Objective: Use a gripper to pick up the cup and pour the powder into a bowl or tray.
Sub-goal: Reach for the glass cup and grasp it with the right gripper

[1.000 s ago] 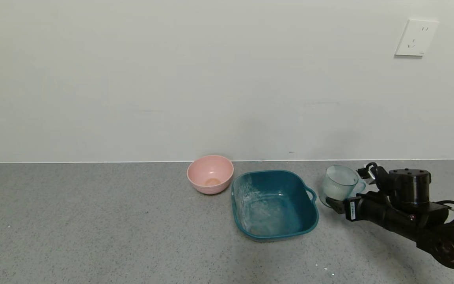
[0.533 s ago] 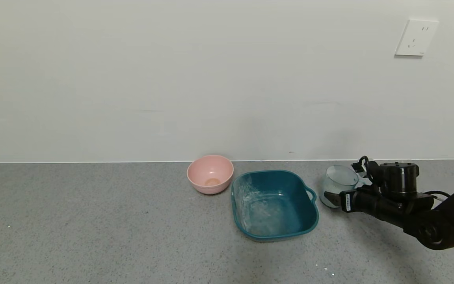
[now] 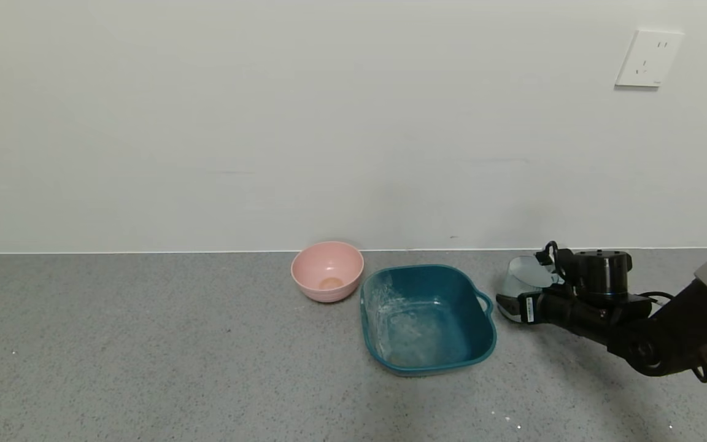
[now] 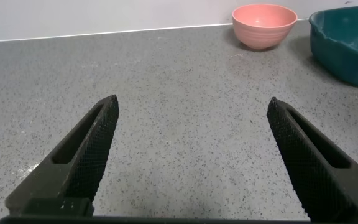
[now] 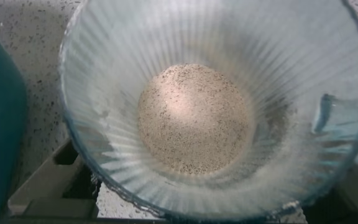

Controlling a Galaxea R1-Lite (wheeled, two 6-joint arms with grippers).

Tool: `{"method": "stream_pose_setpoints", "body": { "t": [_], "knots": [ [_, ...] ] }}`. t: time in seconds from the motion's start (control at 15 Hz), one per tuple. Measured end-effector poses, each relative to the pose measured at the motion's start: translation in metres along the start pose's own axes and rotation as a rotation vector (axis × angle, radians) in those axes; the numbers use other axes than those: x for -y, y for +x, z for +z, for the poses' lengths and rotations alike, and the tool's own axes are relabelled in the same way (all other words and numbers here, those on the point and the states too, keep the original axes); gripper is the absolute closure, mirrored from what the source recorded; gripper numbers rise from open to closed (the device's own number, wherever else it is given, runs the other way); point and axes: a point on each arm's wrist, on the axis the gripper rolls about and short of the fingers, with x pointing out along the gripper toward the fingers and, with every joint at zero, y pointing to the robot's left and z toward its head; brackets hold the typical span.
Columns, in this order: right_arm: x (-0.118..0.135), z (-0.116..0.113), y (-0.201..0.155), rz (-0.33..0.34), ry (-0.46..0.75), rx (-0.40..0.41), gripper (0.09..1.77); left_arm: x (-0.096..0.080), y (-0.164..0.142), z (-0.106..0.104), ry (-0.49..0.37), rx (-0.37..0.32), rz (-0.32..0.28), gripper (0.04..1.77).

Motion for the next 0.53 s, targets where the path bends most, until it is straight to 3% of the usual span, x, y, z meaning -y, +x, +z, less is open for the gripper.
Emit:
{"method": "stream_pose_setpoints", "body": {
  "t": [0.47, 0.53],
  "knots": [
    [0.0033, 0.0009, 0.0071, -0.008, 0.002, -0.005, 0.15, 0.0000, 0.0000, 0.0000, 0.000, 0.000, 0.000, 0.09],
    [0.0031, 0.0009, 0.0071, -0.009, 0.001, -0.005, 0.27, 0.0000, 0.0000, 0.0000, 0.000, 0.000, 0.000, 0.09]
  ]
}}
